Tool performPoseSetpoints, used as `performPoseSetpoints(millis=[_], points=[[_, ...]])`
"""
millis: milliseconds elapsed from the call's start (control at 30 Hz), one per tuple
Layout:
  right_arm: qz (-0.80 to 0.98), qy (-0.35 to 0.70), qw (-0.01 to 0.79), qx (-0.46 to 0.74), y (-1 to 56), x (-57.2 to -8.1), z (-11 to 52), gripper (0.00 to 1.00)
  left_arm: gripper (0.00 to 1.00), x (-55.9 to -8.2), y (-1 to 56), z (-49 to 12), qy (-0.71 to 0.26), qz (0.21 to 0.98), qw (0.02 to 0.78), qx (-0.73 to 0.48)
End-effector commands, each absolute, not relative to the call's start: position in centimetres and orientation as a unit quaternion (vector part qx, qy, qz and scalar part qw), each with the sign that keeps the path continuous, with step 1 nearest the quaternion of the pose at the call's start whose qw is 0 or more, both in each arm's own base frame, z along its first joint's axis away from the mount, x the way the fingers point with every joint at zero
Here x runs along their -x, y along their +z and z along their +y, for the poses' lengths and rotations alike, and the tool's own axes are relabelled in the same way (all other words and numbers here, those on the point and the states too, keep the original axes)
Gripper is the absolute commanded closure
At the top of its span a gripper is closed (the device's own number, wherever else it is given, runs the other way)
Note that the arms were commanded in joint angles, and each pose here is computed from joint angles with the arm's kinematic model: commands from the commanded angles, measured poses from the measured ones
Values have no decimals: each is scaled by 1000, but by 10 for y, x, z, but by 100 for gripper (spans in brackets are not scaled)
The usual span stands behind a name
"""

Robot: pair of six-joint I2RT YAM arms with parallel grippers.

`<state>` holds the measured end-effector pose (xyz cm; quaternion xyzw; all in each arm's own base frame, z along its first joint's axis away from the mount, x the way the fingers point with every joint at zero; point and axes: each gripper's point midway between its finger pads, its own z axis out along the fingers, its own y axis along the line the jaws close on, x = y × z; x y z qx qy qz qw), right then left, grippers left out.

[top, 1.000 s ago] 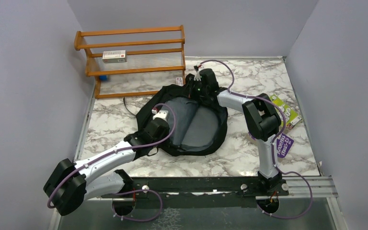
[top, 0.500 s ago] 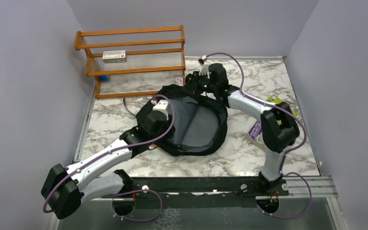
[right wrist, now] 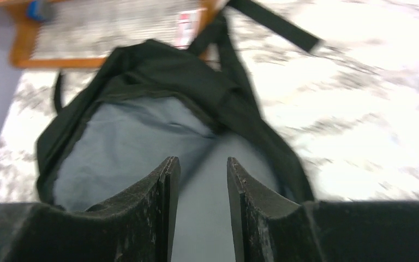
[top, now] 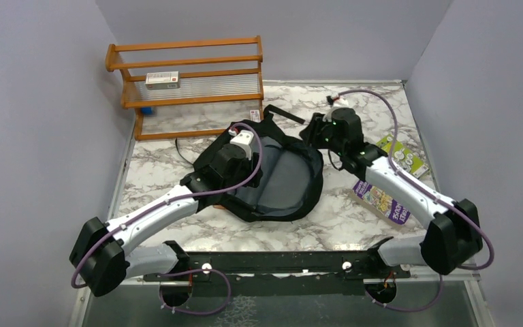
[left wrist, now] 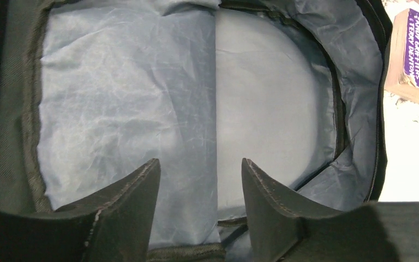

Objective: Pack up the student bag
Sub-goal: Unzip the student bag at the center of the board.

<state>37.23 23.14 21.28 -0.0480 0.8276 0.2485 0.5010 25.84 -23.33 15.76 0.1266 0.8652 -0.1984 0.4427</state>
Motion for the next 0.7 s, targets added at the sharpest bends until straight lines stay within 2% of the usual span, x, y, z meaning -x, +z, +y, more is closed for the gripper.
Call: performPoseSetpoints(millis=[0,200,400,500,667], points=[[849,120,509,-74,201,-365,141,57,40,-275,182,-264,-239,838,464,-158],[866,77,458,-187,169,-349,64,51,33,-288,170,-293,-261,838,432,-208],[864,19,401,-303,136,-325,7,41,30,-298,168,-305,-307,834,401,-221],[851,-3,380,-361,126,-308,-17,34,25,-298,172,-308,-324,831,395,-221],[828,-45,377,-413,122,-284,-50,30,16,-296,186,-312,-349,824,398,-205]])
